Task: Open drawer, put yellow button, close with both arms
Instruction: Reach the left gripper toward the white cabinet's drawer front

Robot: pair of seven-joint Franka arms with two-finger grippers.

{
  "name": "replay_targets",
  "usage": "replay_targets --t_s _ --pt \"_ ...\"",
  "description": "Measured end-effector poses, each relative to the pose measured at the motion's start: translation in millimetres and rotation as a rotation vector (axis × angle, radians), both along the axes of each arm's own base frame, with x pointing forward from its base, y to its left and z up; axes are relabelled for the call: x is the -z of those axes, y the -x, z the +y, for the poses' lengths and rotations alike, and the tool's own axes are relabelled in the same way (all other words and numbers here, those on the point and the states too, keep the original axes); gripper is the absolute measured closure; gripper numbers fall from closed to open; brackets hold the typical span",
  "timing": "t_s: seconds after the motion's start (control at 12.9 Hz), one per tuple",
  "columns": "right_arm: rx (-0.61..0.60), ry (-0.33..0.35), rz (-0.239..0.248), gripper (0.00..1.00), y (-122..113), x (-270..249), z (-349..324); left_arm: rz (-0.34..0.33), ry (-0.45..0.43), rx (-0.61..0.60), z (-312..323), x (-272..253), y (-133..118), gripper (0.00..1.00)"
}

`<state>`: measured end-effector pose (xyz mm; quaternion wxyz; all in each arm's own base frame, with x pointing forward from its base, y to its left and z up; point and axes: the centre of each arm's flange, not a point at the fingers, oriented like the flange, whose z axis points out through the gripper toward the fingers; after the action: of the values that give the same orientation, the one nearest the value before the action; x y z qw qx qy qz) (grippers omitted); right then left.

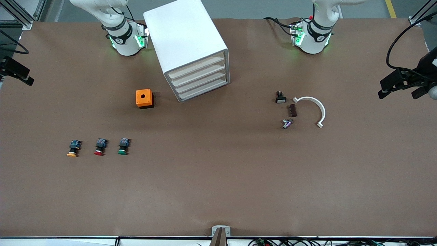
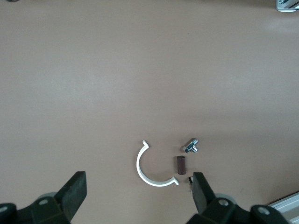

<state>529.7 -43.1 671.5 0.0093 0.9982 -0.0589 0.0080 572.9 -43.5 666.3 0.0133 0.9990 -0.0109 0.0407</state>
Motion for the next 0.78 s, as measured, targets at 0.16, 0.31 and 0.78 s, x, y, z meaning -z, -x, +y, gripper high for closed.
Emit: replay_targets --t_s 0.16,0.31,0.78 --pt "0.000 0.000 0.000 0.00 0 0 0 0.002 0.000 -0.003 0 1 0 0.00" --pt "0.000 0.000 0.000 0.00 0 0 0 0.005 0.000 -0.003 0 3 -1 0.00" --pt "0.004 0.001 0.008 0.00 0 2 -2 0.259 0.080 -0.007 -42 61 0 0.00"
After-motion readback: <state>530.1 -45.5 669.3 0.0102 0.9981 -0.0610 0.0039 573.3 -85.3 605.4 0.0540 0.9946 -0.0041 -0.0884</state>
